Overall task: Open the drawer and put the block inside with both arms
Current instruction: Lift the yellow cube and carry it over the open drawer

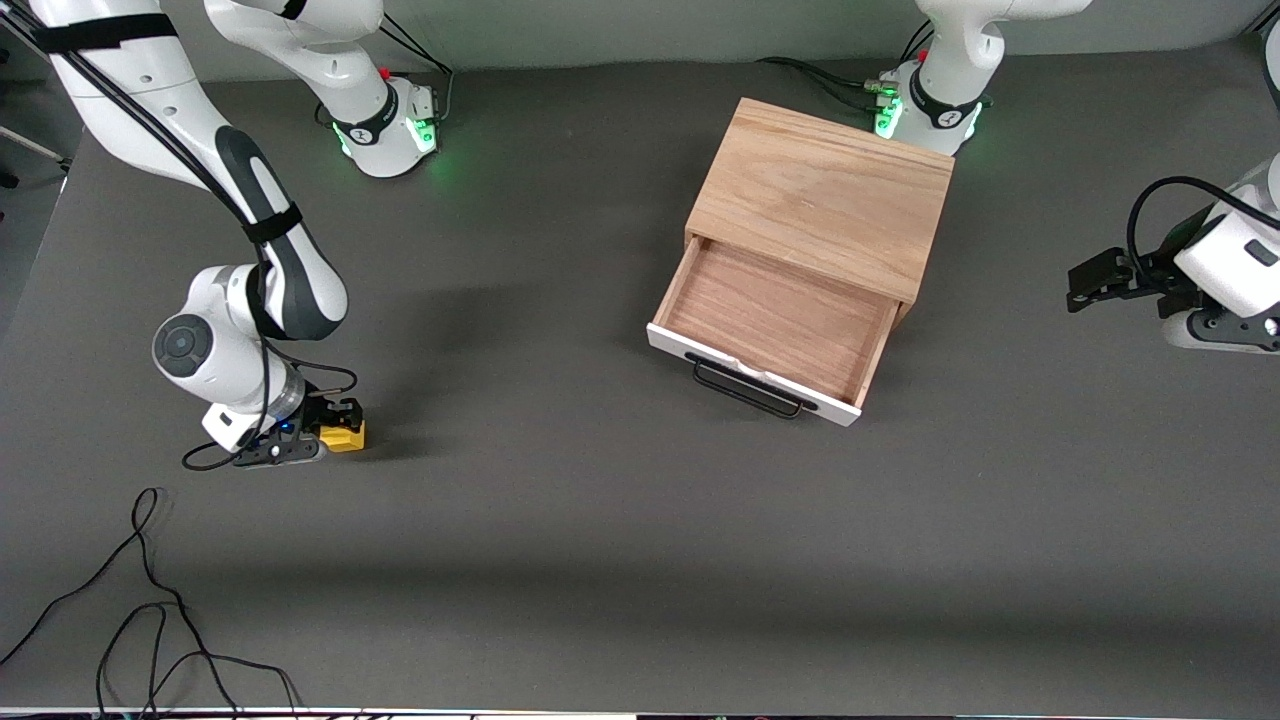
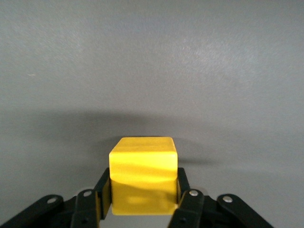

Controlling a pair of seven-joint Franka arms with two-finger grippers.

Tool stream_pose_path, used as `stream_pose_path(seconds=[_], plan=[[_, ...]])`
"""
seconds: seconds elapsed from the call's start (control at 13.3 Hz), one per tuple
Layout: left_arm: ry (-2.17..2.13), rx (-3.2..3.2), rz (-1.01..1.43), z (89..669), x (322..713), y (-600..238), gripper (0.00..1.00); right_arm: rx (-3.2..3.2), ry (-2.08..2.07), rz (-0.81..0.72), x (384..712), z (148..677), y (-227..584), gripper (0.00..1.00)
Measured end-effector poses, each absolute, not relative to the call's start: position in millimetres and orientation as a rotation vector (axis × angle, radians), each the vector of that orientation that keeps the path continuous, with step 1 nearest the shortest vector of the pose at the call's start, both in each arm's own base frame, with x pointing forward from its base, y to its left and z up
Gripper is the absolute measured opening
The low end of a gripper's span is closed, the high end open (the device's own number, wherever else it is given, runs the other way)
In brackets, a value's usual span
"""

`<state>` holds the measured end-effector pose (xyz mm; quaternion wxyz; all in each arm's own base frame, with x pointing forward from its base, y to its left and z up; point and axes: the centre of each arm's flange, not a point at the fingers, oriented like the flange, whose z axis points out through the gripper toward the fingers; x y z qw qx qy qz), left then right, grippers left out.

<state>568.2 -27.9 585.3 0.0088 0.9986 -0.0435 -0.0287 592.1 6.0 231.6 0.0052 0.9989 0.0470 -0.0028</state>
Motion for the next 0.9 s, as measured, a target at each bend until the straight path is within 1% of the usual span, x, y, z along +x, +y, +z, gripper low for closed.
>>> stream_pose_path(seconds=[0.15, 0.45, 0.68, 0.9], plan=[[-0.141, 3.120, -0.084, 587, 568, -29, 1.00, 3.129, 0.147, -0.092, 607, 267, 7, 0.55], [-0.153, 3.120, -0.073, 590, 569, -33, 1.00, 3.191, 0.117, -0.284, 632, 362, 20, 0.55], [-0.151, 3.131, -0.076, 589, 569, -30, 1.00, 3.200, 0.120, -0.313, 642, 429, 47, 0.55], [-0.152, 3.140, -0.077, 589, 569, -27, 1.00, 3.212, -0.022, -0.290, 642, 478, 101, 0.55]])
